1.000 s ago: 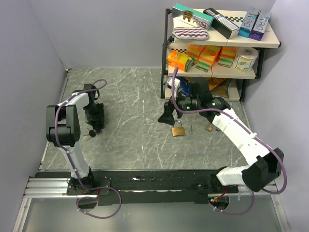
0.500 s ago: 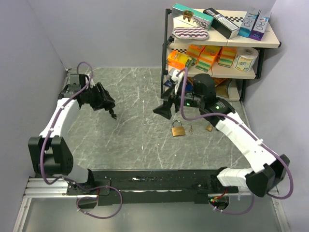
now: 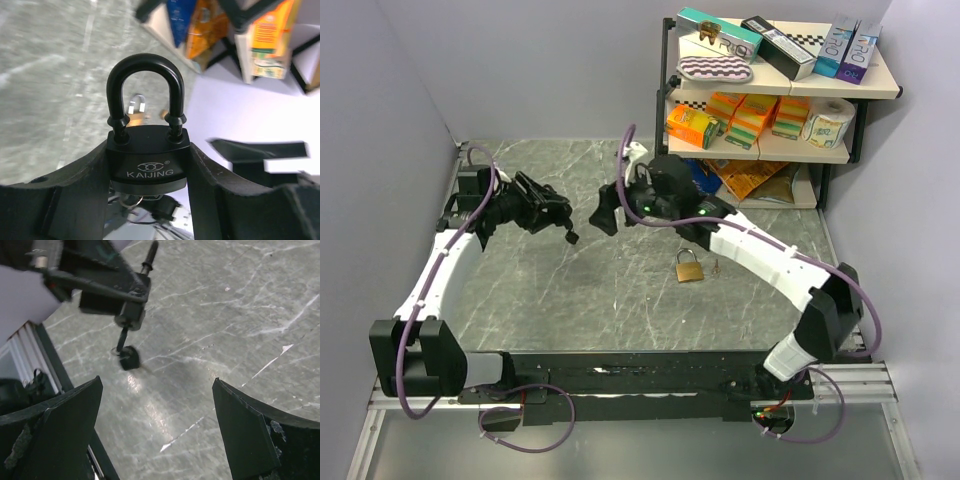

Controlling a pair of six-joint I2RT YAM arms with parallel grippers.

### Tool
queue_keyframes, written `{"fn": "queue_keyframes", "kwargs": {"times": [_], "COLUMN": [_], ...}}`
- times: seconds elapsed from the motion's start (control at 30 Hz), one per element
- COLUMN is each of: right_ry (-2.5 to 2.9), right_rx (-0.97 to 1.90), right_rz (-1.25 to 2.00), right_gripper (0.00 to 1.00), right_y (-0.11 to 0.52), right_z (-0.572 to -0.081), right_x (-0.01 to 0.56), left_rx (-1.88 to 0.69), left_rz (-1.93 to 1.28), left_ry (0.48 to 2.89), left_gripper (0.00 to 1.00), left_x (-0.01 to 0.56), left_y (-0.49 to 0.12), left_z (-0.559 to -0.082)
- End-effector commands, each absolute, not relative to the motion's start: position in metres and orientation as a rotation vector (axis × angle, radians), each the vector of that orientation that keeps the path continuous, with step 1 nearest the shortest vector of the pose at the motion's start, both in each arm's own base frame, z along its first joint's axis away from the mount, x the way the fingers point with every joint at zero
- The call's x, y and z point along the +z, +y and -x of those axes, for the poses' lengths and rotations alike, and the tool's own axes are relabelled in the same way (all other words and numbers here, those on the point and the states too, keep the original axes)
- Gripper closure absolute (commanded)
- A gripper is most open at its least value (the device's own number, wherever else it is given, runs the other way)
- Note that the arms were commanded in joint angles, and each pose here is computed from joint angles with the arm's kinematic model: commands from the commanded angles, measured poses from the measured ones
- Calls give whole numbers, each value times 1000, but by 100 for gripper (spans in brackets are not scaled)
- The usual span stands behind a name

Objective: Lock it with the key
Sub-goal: Pick up the lock from the center of the board, then lock the lock.

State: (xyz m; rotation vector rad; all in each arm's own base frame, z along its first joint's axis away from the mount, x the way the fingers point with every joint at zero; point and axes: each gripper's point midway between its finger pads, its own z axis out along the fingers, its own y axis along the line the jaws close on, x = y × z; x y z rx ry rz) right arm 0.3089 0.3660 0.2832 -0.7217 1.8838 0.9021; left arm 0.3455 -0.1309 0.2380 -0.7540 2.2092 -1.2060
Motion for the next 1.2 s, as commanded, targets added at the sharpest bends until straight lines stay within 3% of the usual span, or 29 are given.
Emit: {"fn": "queue_keyframes", "kwargs": {"times": [0.0,0.43,0.6,0.93,0.97,1.1,1.17], "right_ry": [1816,1807,1828,1813,1812,1817,1820], "right_rx": [893,946,847,776,774,774,773], "right_rz": [576,543,469,421,427,426,431], "right_gripper": [1,1,3,29,39,58,74], "right_y": [389,434,434,442,444,446,445], "right_z": [-327,-334,-348,-359,-360,-361,-359], "right_x": [320,325,315,308,307,304,303], "left_rx": [-1383,-1488,-1506,-1545,-1549,-1549,-1547], "left_rz": [626,557,552,534,540,548,561], "left_ry": [2023,1971,1960,1951,1957,1960,1964], "left_gripper": [99,99,99,99,99,99,99], "left_x": [309,328,334,337,334,332,329], "left_y": [-149,-168,-169,-175,-175,-175,-174], "left_z": [-343,-329,-326,-323,-322,-321,-321]}}
